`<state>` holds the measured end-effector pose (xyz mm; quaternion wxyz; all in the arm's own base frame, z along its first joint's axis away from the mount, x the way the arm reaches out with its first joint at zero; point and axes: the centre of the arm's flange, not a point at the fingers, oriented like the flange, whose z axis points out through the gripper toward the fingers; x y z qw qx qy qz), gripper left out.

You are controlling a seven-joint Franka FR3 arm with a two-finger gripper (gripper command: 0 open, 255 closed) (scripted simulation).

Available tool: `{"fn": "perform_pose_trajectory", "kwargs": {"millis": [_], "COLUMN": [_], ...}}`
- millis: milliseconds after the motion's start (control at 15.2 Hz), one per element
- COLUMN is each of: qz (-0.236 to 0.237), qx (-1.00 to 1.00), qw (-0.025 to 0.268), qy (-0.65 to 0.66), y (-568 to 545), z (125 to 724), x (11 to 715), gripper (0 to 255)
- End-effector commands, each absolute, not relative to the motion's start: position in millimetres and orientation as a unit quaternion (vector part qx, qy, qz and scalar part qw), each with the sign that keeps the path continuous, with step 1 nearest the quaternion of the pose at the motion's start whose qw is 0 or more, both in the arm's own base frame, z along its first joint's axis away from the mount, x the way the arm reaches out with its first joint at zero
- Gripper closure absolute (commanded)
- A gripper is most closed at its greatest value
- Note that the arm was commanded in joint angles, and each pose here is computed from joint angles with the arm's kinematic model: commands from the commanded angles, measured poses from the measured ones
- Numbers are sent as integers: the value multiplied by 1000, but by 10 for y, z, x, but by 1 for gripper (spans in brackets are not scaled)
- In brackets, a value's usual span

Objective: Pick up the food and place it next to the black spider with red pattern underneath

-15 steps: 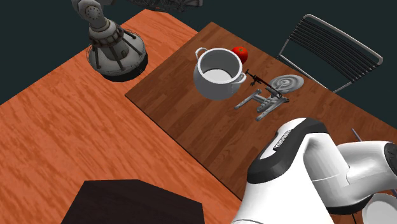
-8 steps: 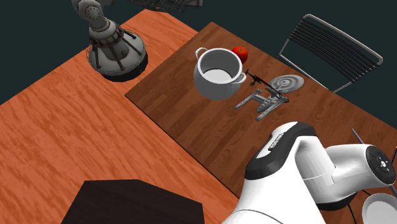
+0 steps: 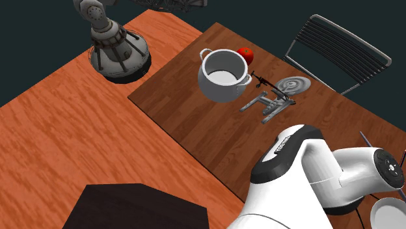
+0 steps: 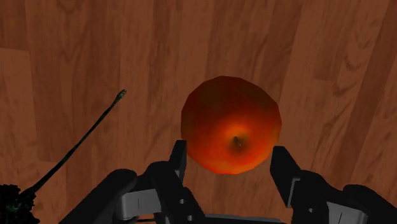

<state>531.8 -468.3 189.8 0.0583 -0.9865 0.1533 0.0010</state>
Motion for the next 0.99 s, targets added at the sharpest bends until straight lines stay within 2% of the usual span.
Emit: {"fn": "perform_pose_trajectory", "kwargs": {"millis": [0,198,462,924], "qz": [1,1,1,1], "qx": [-986,-986,-986,-986], "qw": [58,58,58,58], "qy": [153,153,153,153], "y": [-4683,-4683,-4741,-4741], "z": [1899,1899,2395,2395], "x": [5318,5318,5311,5311], "gripper": [0,0,0,0]}}
